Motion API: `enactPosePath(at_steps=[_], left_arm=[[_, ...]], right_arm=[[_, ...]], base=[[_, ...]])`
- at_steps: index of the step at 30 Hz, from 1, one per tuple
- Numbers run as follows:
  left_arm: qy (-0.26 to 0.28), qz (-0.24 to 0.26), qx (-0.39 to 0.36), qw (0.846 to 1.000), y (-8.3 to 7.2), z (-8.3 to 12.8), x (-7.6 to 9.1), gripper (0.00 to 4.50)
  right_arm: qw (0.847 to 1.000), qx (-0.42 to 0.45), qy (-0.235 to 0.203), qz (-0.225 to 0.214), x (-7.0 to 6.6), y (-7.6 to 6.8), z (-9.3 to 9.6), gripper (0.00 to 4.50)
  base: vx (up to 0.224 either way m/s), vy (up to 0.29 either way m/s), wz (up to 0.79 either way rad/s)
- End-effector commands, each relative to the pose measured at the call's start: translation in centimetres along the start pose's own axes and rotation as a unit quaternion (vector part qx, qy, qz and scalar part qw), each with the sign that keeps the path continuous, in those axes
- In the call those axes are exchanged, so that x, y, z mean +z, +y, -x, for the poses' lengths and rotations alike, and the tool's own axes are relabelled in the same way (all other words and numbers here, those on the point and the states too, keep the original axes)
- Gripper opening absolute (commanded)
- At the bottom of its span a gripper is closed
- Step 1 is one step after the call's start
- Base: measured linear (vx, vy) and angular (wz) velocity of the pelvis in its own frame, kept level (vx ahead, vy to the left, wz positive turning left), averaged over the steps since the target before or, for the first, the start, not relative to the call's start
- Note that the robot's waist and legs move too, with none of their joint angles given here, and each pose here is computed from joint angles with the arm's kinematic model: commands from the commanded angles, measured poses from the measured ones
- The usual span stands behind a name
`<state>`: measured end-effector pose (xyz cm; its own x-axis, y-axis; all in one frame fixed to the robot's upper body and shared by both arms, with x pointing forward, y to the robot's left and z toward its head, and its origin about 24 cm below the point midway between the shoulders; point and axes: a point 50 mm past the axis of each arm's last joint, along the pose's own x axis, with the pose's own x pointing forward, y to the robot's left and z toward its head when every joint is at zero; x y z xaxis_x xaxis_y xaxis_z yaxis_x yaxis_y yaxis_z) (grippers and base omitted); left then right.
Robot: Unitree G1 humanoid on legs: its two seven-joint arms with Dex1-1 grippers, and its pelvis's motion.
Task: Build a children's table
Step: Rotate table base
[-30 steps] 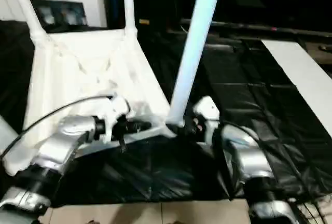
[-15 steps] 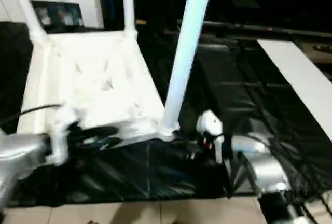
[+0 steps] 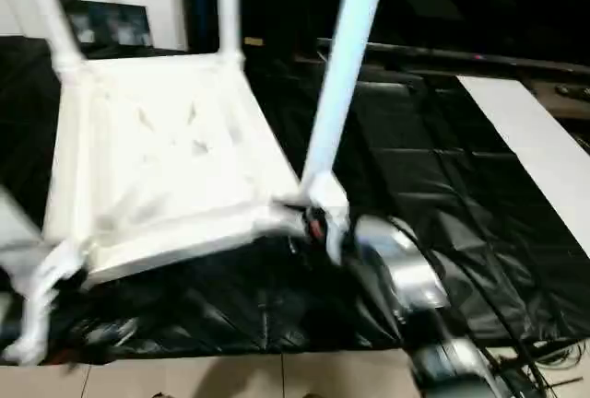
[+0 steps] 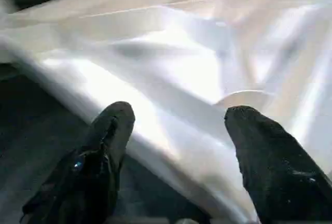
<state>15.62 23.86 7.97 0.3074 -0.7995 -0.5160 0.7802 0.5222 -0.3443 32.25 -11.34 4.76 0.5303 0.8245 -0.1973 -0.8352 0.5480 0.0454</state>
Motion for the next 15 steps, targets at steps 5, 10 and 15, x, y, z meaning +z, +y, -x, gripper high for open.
enactPosePath(at_steps=[5,10,15], left_arm=[[0.009,0.000,0.001,1.000,-1.3,2.6,-0.5,3.27],[-0.034,-0.060,0.073,0.995,0.2,4.1,0.5,3.67],[-0.183,-0.106,0.136,0.968,2.7,5.2,3.7,4.15]], right_arm=[[0.987,-0.161,-0.001,0.004,0.4,-3.8,0.9,3.27],[0.976,-0.217,0.010,0.015,0.0,-5.0,1.8,3.27],[0.984,-0.178,0.002,-0.001,-0.6,-4.2,1.7,3.27]], base=[[0.000,0.000,0.00],[0.000,0.000,0.00],[0.000,0.000,0.00]])
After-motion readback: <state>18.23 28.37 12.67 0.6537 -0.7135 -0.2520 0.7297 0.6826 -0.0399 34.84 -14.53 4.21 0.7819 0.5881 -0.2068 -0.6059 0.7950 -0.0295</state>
